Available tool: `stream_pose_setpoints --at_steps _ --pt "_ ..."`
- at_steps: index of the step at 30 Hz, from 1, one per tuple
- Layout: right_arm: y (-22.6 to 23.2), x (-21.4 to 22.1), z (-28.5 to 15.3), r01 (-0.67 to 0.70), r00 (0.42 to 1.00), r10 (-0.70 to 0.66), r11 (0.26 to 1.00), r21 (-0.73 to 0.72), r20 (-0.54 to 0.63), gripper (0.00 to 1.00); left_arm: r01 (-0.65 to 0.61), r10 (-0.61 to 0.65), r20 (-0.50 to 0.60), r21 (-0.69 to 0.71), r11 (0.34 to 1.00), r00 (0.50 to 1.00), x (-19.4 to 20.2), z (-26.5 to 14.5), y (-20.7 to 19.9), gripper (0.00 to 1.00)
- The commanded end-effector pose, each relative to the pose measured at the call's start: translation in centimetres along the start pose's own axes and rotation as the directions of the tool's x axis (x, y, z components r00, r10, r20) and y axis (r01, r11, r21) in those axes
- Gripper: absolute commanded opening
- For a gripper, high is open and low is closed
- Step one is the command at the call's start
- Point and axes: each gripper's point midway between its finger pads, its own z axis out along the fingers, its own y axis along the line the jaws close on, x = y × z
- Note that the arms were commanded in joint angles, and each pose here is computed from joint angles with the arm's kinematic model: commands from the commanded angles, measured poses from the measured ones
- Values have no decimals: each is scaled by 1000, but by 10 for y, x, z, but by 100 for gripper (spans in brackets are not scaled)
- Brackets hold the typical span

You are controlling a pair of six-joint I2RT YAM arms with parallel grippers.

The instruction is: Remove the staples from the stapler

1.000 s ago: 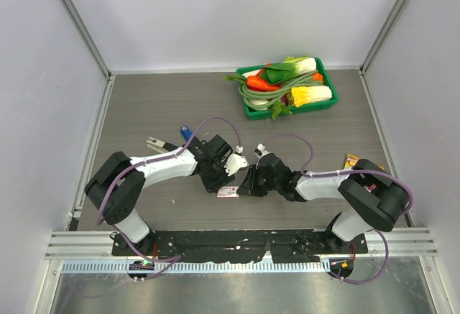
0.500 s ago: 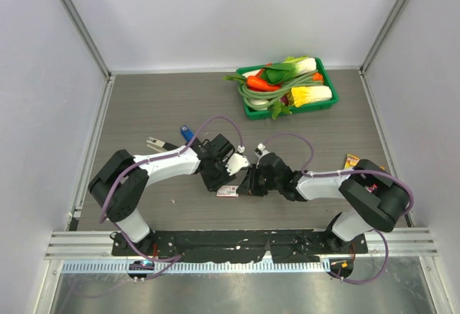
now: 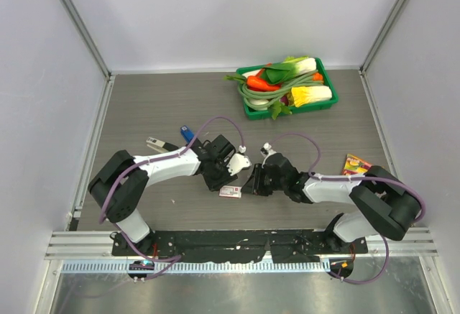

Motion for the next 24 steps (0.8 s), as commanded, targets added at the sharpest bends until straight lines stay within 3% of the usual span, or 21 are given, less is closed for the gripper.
stream_pose_setpoints --at_steps 1,8,24 --pt "-8 -3 -8 2 999 -2 1000 19 32 19 9 -9 -11 21 1000 1000 7 7 -7 40" --pt "-10 2 -3 -4 1000 4 1000 13 5 11 17 -17 -14 23 1000 1000 5 6 -7 40" --pt "2 0 17 -35 999 34 999 -37 -26 9 39 -38 -9 56 998 999 -1 4 -15 40"
